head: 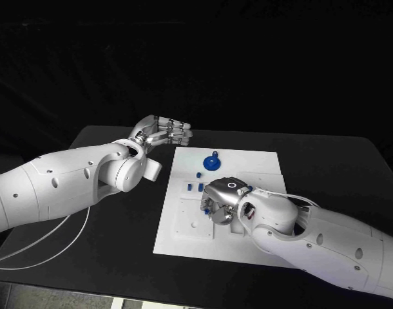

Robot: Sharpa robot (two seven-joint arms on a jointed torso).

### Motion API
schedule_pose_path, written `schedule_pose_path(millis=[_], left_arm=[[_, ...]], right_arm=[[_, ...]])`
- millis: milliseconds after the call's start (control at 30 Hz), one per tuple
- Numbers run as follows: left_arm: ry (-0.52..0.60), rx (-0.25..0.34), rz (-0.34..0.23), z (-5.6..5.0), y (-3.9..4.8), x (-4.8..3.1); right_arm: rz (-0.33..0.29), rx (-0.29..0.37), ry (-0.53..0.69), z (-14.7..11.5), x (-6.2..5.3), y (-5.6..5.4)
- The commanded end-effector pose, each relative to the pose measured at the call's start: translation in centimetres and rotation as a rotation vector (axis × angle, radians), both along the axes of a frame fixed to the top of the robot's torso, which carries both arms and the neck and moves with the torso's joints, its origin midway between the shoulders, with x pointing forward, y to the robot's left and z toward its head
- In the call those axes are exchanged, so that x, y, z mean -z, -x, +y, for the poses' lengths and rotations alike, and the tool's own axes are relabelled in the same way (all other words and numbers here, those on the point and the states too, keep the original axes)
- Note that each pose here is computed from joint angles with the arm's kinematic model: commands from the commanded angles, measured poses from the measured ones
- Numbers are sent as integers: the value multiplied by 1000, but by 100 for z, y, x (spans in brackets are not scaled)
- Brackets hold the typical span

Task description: Assemble the parts on the task board

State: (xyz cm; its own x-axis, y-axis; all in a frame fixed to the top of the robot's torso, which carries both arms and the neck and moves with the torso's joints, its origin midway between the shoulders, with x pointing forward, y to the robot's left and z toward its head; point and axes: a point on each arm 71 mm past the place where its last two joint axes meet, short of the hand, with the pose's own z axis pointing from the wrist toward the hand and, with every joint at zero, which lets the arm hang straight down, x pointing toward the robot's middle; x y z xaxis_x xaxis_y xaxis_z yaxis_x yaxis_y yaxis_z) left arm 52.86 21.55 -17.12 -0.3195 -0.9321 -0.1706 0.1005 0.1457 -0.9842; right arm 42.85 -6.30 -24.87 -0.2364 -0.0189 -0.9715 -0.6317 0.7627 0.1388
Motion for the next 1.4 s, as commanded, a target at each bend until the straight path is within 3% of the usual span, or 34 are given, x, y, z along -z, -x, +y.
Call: schedule_pose_path(millis=[33,400,900,1133,1400], left_arm=[[2,12,-6,-23,3,-13],[1,13,-2,-19,5,-10],[-2,9,4,13,2,-5],[-5,1,4,46,-11,-2],[-5,2,6,55,-13,0]], right_arm=[[2,2,80,-1,101,7],[4,-7,102,15,179,27],[-3,54,23,-150,103,58],[-30,96,-39,-310,-125,37],[-68,190,-100,-672,-500,-173]])
